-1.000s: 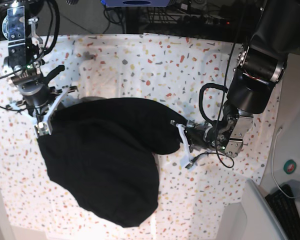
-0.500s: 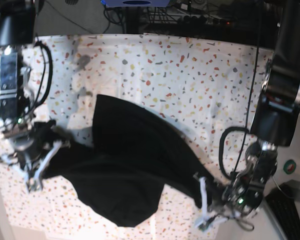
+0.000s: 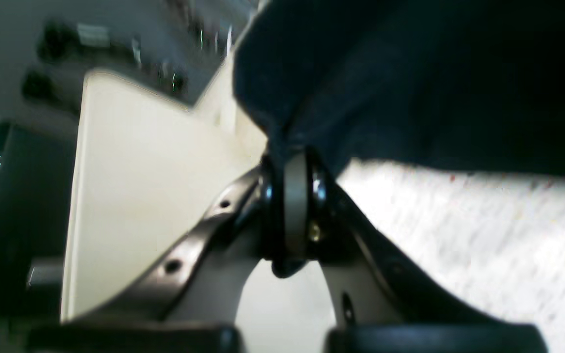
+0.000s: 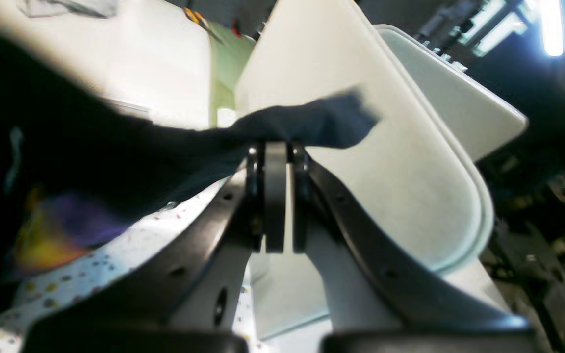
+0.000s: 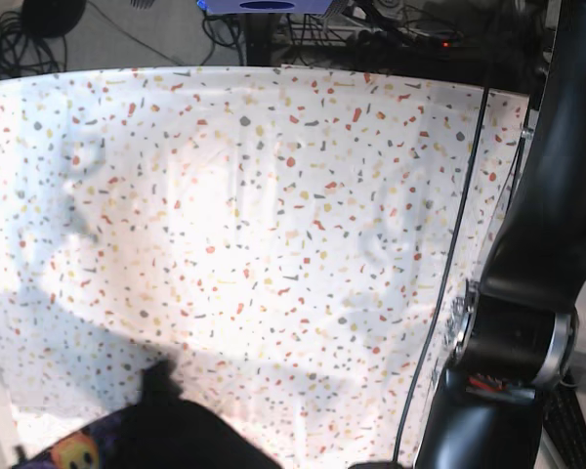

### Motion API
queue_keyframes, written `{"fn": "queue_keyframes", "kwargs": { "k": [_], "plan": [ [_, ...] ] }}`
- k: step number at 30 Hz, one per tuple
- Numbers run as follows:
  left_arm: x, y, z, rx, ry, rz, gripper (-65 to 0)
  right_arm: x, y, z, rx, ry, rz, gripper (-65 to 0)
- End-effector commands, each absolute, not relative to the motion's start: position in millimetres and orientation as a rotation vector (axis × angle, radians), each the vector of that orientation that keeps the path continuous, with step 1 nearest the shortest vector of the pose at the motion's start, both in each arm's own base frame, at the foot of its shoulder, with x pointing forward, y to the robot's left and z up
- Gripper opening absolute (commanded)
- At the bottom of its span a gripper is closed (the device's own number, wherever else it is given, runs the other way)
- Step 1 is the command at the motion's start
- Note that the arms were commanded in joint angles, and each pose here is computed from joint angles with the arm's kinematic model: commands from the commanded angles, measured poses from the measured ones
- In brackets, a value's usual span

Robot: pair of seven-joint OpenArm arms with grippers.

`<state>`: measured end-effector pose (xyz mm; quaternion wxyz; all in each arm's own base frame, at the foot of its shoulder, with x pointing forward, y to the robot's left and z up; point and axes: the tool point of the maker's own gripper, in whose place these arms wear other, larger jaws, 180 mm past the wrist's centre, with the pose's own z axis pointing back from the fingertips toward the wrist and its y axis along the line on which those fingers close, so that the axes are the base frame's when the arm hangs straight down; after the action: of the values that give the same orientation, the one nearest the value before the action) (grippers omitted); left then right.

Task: Layout the t-shirt on the table in an organized manner, then fold the t-shirt properly
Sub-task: 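Lower the t-shirt flat and drag it toward the robot with both grippers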

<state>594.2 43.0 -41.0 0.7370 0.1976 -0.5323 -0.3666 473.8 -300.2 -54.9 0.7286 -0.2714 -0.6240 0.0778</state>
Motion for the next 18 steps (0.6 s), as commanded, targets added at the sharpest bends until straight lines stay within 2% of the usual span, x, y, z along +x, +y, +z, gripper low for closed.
{"fn": "queue_keyframes", "kwargs": {
  "k": [1, 7, 10, 14, 18],
  "plan": [
    [588, 46, -16, 0.471, -1.229, -0.784, -65.0, 468, -301, -60, -0.6, -1.375, 0.178, -65.0],
    [525, 99, -135, 0.622, -1.078, -0.791, -65.0, 412, -297, -203, -0.481, -1.122, 0.147, -65.0],
    [472, 124, -221, 0.663, -0.928, -0.838, -65.0, 366, -282, -283, -0.385, -0.99, 0.106, -65.0],
    [393, 140, -340, 0.608, -0.659, -0.912, -65.0, 309, -258, -376, -0.27, -0.843, 0.067, -65.0],
    [322, 143, -417, 0.505, -0.461, -0.954, -65.0, 265, -253, -433, -0.226, -0.729, 0.038, -65.0]
  ]
}}
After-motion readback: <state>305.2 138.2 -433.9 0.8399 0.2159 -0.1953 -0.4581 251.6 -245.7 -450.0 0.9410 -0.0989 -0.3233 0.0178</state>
